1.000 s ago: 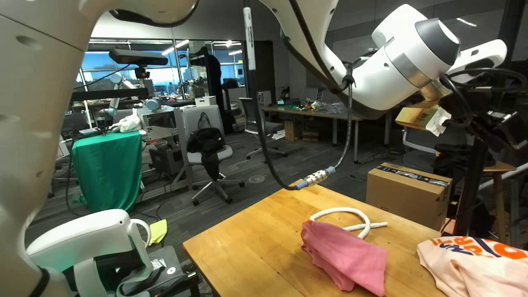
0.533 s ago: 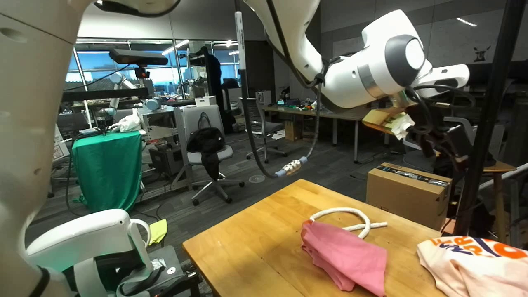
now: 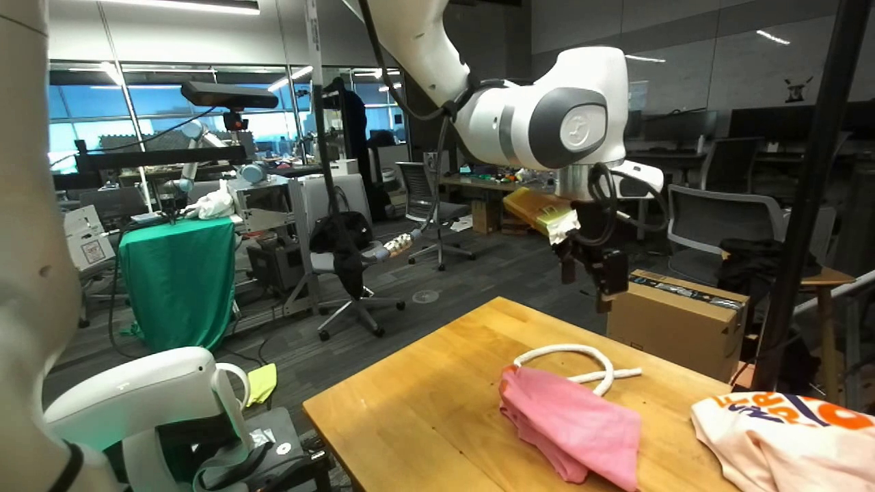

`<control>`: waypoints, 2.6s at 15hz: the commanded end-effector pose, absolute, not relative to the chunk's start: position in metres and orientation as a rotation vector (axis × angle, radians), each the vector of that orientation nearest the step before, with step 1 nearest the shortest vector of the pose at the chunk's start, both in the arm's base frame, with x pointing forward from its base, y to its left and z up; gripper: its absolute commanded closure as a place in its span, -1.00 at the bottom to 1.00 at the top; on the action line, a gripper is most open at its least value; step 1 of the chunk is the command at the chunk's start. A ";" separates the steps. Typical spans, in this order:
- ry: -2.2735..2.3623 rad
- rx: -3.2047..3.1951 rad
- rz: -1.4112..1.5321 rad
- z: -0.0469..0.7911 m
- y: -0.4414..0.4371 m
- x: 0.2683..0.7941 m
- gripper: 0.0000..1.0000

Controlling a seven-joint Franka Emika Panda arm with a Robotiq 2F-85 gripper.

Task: Move the radish and peach shirt to the right, move the pink shirt to the left

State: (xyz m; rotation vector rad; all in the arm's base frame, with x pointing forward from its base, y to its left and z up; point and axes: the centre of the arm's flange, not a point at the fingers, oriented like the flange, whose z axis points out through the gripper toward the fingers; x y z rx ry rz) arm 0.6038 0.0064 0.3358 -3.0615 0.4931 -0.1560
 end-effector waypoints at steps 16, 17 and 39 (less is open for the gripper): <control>-0.726 -3.120 0.209 0.246 0.046 0.544 -1.00; -0.755 -3.121 0.187 0.241 0.049 0.544 -1.00; -0.822 -3.152 0.172 0.169 0.029 0.543 -1.00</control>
